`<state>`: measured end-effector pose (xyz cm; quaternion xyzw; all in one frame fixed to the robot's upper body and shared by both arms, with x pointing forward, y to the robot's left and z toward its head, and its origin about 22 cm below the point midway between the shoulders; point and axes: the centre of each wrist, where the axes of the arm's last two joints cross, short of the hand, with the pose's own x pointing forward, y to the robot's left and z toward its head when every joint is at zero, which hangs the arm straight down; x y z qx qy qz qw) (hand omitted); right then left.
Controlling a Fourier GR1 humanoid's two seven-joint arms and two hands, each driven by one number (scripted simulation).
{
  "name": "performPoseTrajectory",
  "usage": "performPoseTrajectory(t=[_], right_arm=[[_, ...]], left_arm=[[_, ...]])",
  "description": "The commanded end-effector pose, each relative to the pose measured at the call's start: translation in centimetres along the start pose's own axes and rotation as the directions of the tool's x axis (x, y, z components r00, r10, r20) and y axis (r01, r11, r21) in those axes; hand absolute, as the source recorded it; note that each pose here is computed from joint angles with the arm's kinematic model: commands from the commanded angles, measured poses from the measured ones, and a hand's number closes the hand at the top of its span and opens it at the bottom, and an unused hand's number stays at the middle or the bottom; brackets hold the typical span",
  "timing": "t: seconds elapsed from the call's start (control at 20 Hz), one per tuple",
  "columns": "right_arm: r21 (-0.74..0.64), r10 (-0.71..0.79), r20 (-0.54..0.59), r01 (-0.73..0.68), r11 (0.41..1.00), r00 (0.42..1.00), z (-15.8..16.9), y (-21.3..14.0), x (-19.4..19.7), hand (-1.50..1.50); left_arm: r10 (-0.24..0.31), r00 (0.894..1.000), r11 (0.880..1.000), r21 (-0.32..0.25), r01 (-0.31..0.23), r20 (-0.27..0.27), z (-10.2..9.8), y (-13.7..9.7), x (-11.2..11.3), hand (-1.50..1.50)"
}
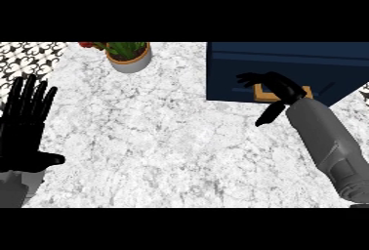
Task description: Pick up the cup, place it into the drawer and close the drawer
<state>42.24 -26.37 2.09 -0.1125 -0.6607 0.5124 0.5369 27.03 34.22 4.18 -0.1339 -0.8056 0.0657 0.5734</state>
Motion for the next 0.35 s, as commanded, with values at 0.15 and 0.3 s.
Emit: performPoseTrajectory(t=[0.15,0.3], right_arm=[[-0.059,0.033,-0.131,-0.041,0.997,0.991,1.7,-4.0,-1.4,-1.5],[-0.075,0.019,-0.12,-0.028,0.997,0.993,0.7,-3.4,-0.7,-1.5]], left_arm=[[-0.009,1.0,1.0,-0.001,0.009,-0.002,-0.1,0.1,-0.2,-1.5],[-0.016,1.0,1.0,-0.004,0.016,0.012,-0.4,-0.4,-1.2,-1.5]])
